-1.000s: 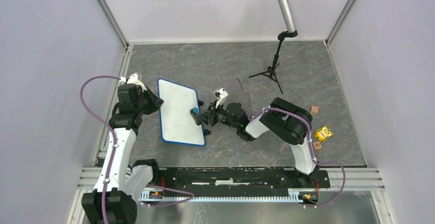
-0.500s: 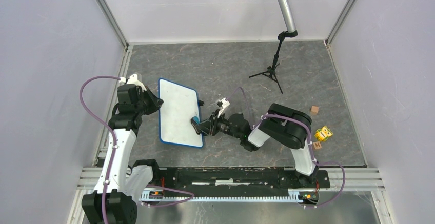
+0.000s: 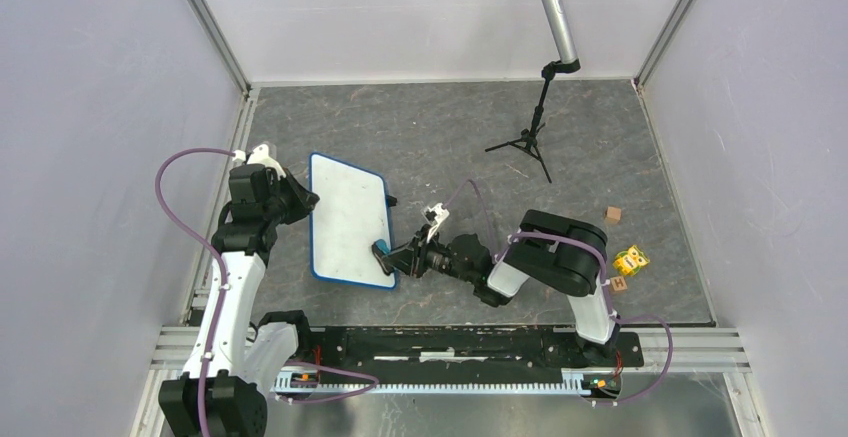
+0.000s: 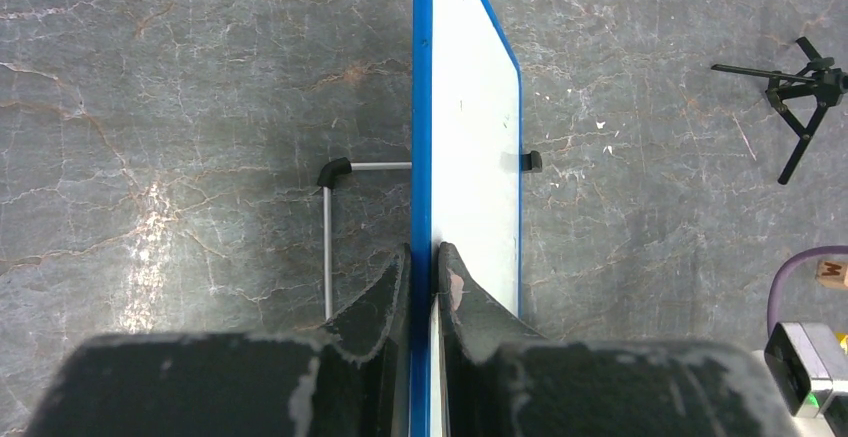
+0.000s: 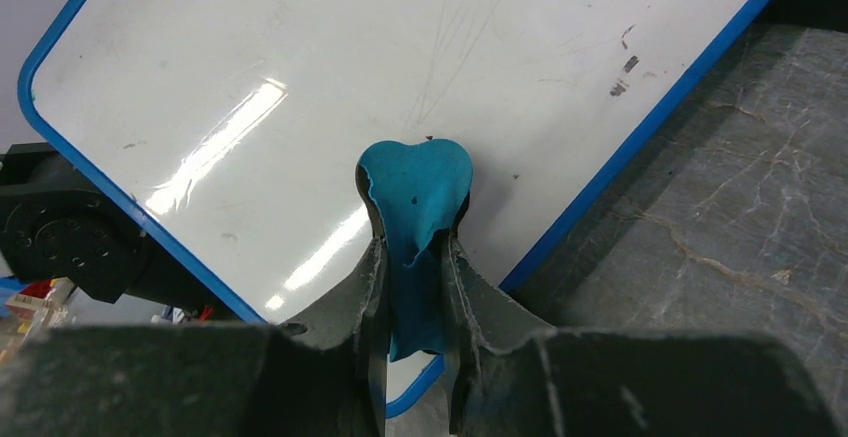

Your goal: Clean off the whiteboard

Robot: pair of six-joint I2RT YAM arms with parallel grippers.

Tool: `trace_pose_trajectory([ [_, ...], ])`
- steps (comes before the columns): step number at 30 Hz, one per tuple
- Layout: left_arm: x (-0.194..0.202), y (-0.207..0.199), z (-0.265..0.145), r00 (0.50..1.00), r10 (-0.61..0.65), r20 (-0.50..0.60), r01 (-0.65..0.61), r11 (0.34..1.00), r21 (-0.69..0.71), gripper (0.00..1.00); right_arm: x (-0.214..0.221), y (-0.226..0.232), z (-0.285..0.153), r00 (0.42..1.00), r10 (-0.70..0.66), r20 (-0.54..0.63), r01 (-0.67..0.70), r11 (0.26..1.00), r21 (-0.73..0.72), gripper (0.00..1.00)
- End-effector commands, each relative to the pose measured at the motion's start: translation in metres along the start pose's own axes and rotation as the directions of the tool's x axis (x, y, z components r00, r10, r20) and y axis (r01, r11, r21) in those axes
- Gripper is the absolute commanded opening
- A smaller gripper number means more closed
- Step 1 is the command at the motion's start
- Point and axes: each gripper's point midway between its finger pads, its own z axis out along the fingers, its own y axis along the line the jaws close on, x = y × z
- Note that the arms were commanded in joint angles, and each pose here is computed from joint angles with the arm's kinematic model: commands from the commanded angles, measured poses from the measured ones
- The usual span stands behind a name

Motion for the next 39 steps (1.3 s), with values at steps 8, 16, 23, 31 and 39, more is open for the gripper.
trace_pose_trajectory([
  [8,0.014,-0.002,0.001,0.999,-0.014,-0.052,0.014,1.000,0.005,0.02,0.067,0.027,-0.027,0.977,-0.032,-0.212,0.016,0.997,-0.075,0.04],
  [16,0.015,-0.006,0.001,0.998,-0.009,-0.061,0.010,1.000,0.026,0.02,0.080,0.040,-0.051,0.966,-0.075,-0.249,0.056,0.995,-0.084,0.04],
  [23,0.013,-0.010,-0.003,0.999,0.002,-0.045,0.000,0.999,0.045,0.02,0.057,0.044,-0.074,0.955,-0.183,-0.234,0.179,0.983,-0.036,0.04],
  [31,0.011,-0.012,-0.004,0.999,0.005,-0.037,-0.003,0.998,0.055,0.02,-0.001,0.078,-0.006,0.937,-0.313,-0.157,0.310,0.950,-0.041,0.04],
  [39,0.011,-0.012,-0.003,0.999,0.004,-0.042,-0.002,0.999,0.052,0.02,-0.034,0.137,0.060,0.903,-0.422,-0.081,0.414,0.905,-0.102,0.05],
])
